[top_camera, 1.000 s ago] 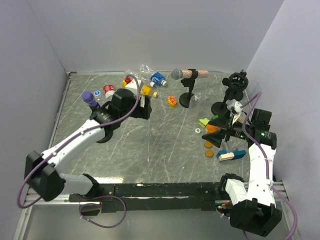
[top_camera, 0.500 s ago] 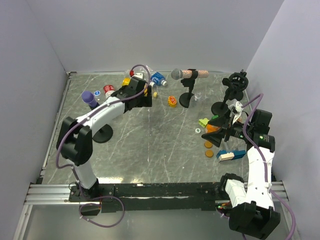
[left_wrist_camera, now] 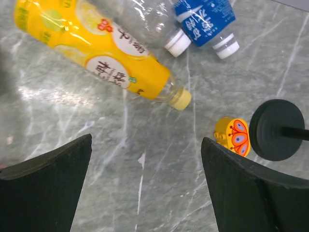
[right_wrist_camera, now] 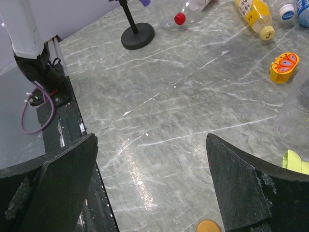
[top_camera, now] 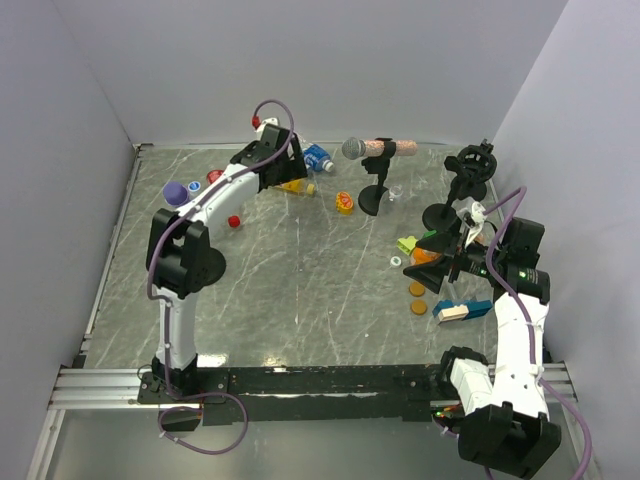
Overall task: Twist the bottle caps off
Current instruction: Pick up the plastic bottle from the corner of the board.
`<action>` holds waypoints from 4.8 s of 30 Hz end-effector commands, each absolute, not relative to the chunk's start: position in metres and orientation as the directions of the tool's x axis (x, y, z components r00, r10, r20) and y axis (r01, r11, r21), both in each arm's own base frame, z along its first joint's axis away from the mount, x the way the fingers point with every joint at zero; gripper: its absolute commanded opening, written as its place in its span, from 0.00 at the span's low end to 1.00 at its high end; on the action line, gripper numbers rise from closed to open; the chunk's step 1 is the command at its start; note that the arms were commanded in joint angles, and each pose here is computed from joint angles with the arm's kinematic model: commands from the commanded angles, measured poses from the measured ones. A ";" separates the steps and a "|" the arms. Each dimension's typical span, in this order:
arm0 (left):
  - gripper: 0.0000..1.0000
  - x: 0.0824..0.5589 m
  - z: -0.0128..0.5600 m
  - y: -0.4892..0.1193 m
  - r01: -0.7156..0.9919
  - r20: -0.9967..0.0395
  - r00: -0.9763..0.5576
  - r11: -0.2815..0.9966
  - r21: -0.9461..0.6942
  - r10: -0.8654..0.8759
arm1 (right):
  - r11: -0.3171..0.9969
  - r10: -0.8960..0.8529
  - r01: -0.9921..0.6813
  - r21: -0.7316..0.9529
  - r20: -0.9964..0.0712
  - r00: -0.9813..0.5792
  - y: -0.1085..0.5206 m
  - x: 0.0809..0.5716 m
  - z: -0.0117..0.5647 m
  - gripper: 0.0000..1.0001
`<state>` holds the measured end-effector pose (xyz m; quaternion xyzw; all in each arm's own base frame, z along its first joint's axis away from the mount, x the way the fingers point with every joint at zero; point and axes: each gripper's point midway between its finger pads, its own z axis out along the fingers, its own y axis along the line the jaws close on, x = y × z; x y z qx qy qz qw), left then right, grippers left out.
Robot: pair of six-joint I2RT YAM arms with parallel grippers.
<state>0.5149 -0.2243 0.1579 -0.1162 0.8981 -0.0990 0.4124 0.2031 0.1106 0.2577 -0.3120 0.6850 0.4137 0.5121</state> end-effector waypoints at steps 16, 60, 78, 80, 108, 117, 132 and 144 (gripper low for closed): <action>0.87 0.570 0.178 -0.311 0.212 -0.584 -0.675 0.640 -0.739 -0.451 | 0.412 -0.017 -0.882 0.230 -0.966 -0.260 0.119 0.202 0.257 0.99; 0.62 0.638 0.089 -0.356 -0.171 -0.420 -0.445 0.535 -0.827 -0.791 | 0.368 -0.007 -0.895 0.253 -0.961 -0.275 0.125 0.199 0.260 0.99; 0.56 0.645 0.060 -0.347 -0.311 -0.368 -0.348 0.476 -0.822 -0.862 | 0.361 -0.004 -0.897 0.254 -0.962 -0.274 0.125 0.198 0.262 0.99; 0.56 0.646 0.059 -0.346 -0.315 -0.367 -0.340 0.472 -0.823 -0.866 | 0.358 -0.002 -0.899 0.253 -0.962 -0.272 0.126 0.197 0.263 0.99; 0.18 0.625 0.083 -0.328 -0.335 -0.324 -0.236 0.390 -0.858 -0.916 | 0.360 -0.007 -0.898 0.251 -0.962 -0.271 0.126 0.197 0.262 0.99; 0.15 0.596 0.104 -0.314 -0.349 -0.277 -0.174 0.322 -0.880 -0.945 | 0.365 -0.012 -0.899 0.243 -0.964 -0.266 0.125 0.197 0.261 0.99; 0.15 0.567 0.178 -0.316 -0.189 -0.340 -0.250 0.390 -0.901 -0.907 | 0.374 -0.020 -0.896 0.240 -0.964 -0.267 0.124 0.198 0.258 0.99; 0.14 0.521 0.217 -0.304 -0.102 -0.348 -0.296 0.392 -0.914 -0.889 | 0.381 -0.027 -0.894 0.236 -0.964 -0.266 0.124 0.199 0.256 0.99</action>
